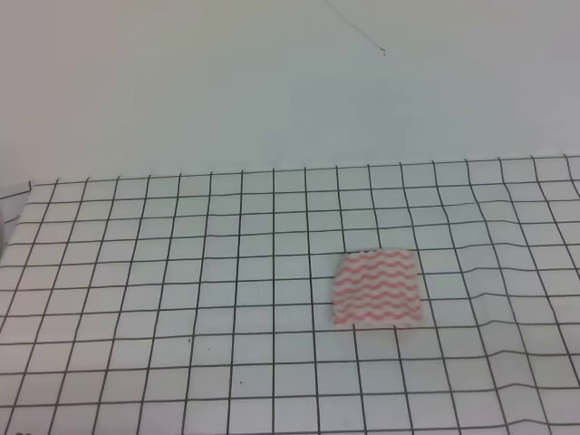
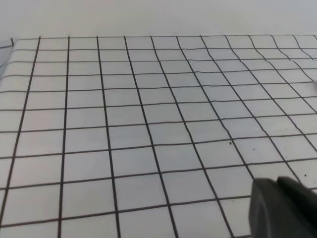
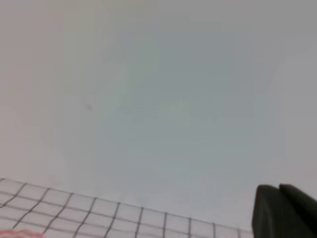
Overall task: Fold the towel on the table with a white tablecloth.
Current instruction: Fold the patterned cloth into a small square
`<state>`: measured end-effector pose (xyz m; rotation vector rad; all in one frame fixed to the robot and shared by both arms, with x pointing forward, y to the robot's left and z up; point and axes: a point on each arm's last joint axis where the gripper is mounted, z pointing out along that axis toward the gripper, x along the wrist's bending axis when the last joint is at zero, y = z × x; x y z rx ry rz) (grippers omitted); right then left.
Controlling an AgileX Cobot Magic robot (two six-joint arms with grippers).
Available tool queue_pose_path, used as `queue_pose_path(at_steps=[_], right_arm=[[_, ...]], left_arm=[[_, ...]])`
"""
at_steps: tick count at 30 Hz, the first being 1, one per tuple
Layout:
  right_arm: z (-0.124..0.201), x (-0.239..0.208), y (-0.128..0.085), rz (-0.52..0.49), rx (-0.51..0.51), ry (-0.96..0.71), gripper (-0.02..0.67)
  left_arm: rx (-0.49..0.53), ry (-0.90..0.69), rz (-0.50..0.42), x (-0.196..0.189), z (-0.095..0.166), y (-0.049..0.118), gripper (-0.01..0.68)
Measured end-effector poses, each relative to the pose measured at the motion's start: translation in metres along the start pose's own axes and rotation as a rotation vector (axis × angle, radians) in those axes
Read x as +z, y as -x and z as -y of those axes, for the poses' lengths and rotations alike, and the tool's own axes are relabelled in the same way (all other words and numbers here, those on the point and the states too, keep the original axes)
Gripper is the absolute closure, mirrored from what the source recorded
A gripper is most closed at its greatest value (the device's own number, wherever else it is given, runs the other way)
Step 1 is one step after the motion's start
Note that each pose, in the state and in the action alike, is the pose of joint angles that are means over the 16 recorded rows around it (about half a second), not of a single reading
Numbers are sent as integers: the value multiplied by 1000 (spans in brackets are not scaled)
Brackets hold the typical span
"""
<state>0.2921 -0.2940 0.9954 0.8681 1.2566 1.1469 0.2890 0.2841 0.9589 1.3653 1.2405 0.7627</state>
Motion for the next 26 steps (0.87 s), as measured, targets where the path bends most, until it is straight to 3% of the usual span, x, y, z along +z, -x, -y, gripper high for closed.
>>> queue_pose_path(at_steps=[11,17,26], right_arm=[[21,-3,-14,-148,171,-213,650],[32,-5,-11,-95,225,-339,650],[37,-6,-5,-16,248,-382,650]], left_arm=[[0,3,0,0,-1,0,675],[0,2,0,0,-1,0,675],[0,1,0,0,-1,0,675]])
